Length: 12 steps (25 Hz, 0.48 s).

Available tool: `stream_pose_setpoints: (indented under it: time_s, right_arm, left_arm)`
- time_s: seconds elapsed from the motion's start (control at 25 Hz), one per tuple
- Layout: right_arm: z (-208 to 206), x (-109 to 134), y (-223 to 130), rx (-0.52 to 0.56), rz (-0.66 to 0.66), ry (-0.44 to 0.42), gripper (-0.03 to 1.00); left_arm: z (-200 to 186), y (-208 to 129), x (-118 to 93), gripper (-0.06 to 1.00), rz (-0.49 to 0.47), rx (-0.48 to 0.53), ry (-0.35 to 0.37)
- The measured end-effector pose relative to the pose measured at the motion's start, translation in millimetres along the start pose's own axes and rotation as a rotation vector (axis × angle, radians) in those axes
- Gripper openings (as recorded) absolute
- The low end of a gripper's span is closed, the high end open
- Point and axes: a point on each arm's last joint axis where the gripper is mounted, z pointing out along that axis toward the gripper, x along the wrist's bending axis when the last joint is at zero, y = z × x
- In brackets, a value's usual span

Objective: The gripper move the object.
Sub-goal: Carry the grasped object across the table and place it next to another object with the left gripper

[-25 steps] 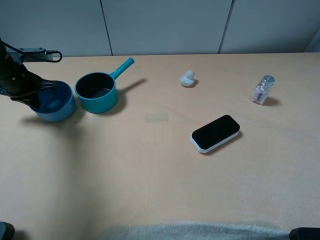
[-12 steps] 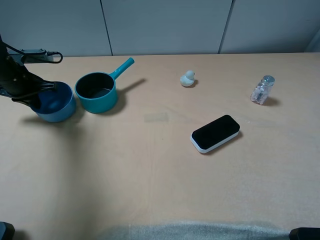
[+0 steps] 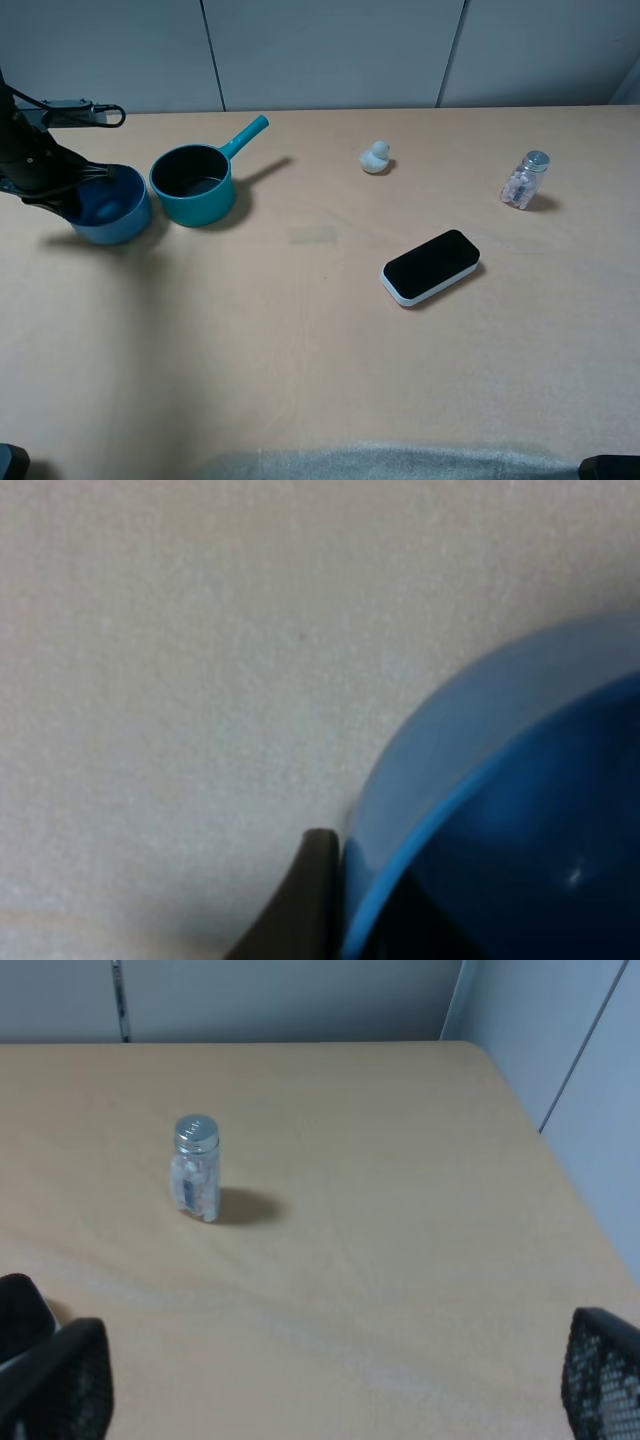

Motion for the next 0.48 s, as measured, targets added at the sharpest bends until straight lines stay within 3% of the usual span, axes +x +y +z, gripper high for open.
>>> stream_pose_setpoints:
  time_s: [0.28, 0.48]
  right_arm:
    - [0.0, 0.0, 0.0, 0.000, 0.000, 0.000, 0.68]
    - [0.0, 0.0, 0.0, 0.000, 0.000, 0.000, 0.68]
  left_arm:
    - [0.4, -1.8, 0.2, 0.44, -0.008, 0.020, 0.002]
    - [0.4, -1.8, 0.2, 0.60, -0.032, 0.020, 0.003]
